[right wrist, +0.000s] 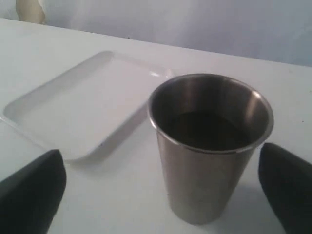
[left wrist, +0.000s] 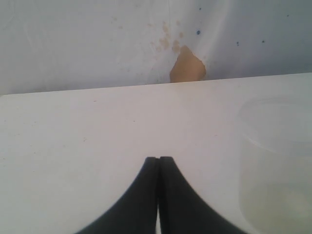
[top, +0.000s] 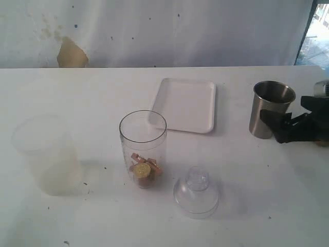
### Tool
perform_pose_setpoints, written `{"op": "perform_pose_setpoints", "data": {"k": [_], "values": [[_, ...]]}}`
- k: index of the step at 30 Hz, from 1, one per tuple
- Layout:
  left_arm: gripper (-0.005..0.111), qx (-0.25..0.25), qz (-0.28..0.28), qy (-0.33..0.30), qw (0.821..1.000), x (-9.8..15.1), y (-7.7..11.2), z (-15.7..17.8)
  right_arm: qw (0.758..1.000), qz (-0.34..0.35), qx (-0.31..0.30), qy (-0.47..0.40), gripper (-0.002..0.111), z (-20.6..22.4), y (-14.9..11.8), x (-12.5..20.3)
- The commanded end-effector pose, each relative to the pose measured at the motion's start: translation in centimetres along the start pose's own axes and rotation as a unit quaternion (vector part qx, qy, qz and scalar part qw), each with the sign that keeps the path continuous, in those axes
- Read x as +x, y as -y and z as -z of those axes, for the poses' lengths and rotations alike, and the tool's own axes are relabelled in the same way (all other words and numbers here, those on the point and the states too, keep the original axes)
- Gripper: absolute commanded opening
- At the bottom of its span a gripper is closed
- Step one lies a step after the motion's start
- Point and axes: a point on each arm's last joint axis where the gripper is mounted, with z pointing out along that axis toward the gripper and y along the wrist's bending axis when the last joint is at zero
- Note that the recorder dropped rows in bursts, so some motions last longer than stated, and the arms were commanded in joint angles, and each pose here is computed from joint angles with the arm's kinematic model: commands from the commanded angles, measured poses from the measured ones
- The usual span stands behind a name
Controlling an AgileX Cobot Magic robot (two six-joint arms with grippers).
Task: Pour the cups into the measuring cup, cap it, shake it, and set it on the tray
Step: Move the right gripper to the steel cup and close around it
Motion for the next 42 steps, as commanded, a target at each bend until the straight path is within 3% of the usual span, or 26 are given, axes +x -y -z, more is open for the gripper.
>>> {"op": "perform_pose_setpoints", "data": {"k": [1,23,35,42], "values": [[0.0,0.001,0.005,0.001,1.0,0.0,0.0,0.0,1.0,-0.004,-0.013,0.002,0.105,-0.7,-0.1,1.5],[0.0,0.001,0.005,0.001,1.0,0.0,0.0,0.0,0.999,-0.013,0.005,0.029,0.105,-3.6,1.1,7.1],[0.0,0.001,0.005,0.001,1.0,0.0,0.0,0.0,0.999,-0.017,0.001,0.034,0.105,-5.9,2.5,8.0],[0.0,0.001,0.005,0.001,1.0,0.0,0.0,0.0,0.998,0.002,-0.02,0.052,0.105,-8.1,2.0,7.3]]}}
